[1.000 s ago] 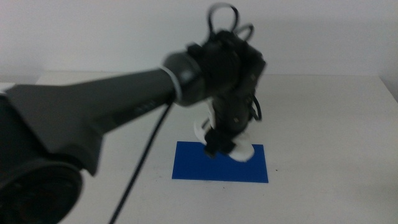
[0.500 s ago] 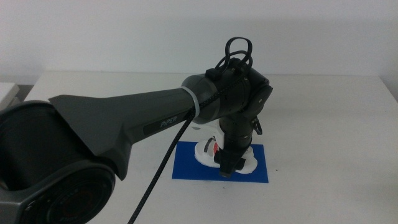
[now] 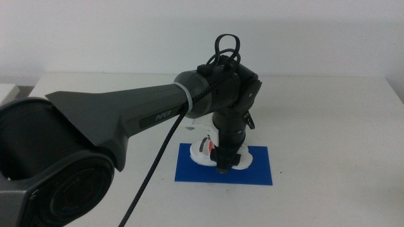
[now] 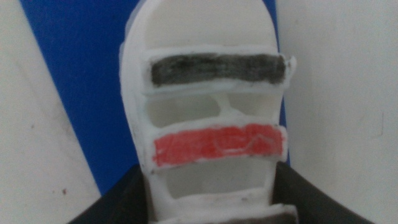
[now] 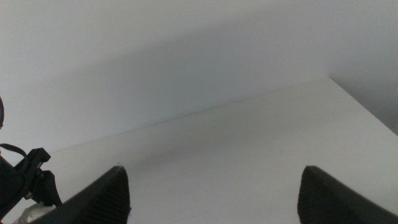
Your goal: Use one arm to grab the shoe from the table and place it on the mat.
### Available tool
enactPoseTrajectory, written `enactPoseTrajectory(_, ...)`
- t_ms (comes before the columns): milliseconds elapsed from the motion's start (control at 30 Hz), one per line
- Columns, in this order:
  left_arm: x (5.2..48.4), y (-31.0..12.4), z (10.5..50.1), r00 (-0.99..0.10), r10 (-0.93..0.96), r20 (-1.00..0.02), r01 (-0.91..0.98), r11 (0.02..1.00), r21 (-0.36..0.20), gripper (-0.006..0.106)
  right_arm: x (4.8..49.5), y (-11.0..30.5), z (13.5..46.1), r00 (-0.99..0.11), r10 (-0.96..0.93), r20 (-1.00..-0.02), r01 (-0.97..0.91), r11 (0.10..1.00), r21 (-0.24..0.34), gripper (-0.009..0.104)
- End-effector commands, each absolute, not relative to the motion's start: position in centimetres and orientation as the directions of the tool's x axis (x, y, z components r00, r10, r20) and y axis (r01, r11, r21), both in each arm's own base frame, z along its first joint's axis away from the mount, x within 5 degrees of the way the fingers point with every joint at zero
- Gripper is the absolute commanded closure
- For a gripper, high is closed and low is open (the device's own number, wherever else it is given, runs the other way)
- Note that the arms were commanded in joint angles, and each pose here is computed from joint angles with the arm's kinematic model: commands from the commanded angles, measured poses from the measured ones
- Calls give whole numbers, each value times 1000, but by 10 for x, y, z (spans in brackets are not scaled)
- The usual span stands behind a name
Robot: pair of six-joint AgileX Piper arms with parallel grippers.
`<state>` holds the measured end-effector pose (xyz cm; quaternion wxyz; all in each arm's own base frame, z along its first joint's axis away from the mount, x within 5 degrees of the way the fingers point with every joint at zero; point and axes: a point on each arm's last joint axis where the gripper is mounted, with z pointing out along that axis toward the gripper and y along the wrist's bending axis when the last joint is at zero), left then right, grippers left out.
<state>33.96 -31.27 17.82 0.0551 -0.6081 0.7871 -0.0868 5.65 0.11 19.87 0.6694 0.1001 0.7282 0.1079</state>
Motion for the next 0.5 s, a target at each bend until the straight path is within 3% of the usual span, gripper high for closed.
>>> enactPoseTrajectory(0,340,-310,176,-234,-972,13,-955,228,-192,102,56,1,199,-74,279,-957,-3,960,280,16)
enactPoseTrajectory(233,341,-312,165,-231,-973,16,-958,224,-176,99,56,1,199,-74,279,-957,-3,960,280,16)
enactPoseTrajectory(333,341,-312,165,-227,-974,23,-960,220,-172,90,56,1,199,-74,279,-957,-3,960,280,16)
enactPoseTrajectory(467,341,-312,165,-220,-975,36,-963,212,-164,64,56,1,199,-74,279,-957,-3,960,280,16)
